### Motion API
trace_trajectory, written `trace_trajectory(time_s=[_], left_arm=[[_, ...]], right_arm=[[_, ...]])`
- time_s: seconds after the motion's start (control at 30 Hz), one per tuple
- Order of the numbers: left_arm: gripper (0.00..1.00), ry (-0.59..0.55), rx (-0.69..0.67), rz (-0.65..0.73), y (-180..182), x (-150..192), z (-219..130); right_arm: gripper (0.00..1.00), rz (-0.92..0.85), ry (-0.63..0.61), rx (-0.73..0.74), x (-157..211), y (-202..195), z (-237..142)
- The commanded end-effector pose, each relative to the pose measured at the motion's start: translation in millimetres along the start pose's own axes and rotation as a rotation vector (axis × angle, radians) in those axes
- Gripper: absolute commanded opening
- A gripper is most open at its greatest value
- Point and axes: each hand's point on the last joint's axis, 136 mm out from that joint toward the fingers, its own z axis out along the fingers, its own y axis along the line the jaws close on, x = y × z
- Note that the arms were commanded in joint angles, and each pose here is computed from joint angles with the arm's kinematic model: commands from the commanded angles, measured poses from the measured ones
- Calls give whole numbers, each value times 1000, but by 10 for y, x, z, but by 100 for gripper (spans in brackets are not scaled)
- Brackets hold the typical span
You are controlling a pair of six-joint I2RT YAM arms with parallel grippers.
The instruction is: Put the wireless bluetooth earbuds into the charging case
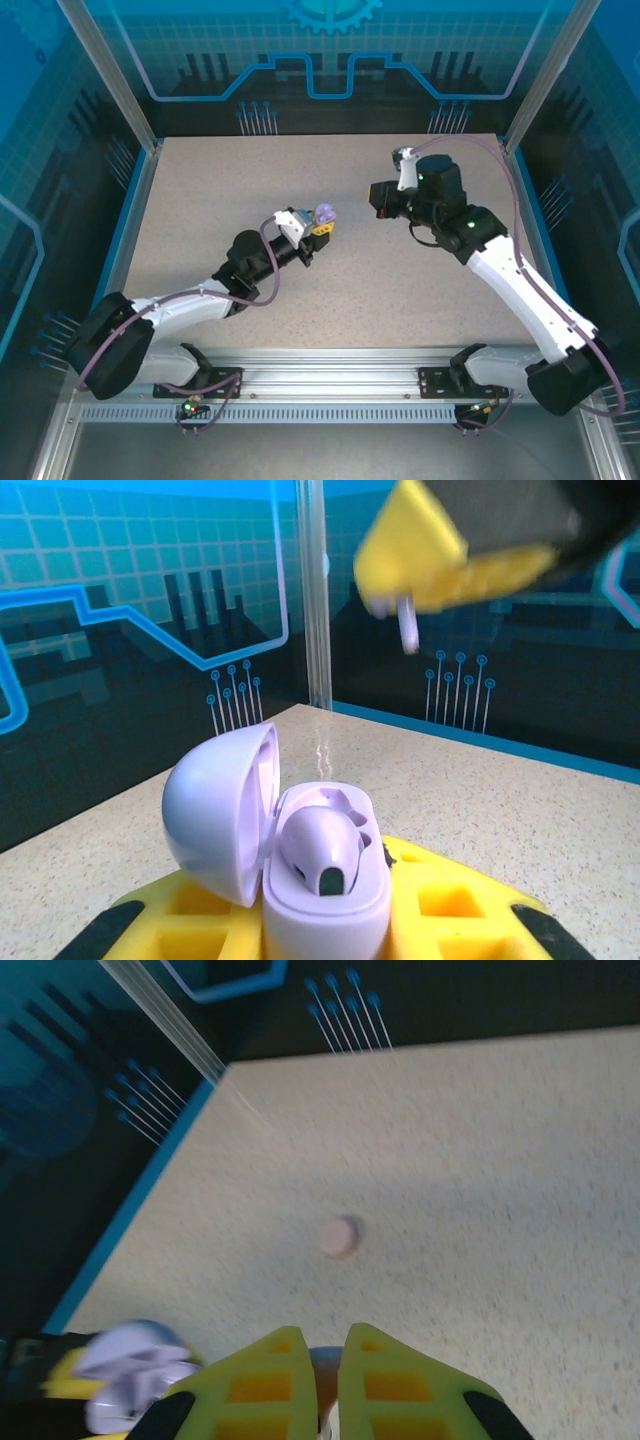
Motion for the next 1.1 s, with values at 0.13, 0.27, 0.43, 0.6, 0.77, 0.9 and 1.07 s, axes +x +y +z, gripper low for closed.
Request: trace_trajectory(time_s=[0.13,0.27,0.43,0.6,0.77,0.9,1.07], left_arm=[[0,-162,48,184,-67,-570,129],[0,-194,59,240,-73,-759,196],[0,-213,72,250,-81,-864,273],[0,-216,76,233,-79,-888,304],[0,-216,77,221,-79,-902,293],[0,-216,80,213,-89,-907,275],[0,-217,77,208,-88,-916,265]], right_arm=[[8,-81,-181,-152,-446,370,-409],[8,-97,-228,-204,-513,477,-503],[8,-118,-272,-265,-529,591,-542],[8,-135,-290,-293,-458,665,-502],[8,-135,-261,-309,-375,735,-374],[8,-138,-241,-322,-337,796,-295],[8,-147,-217,-327,-280,838,-214]])
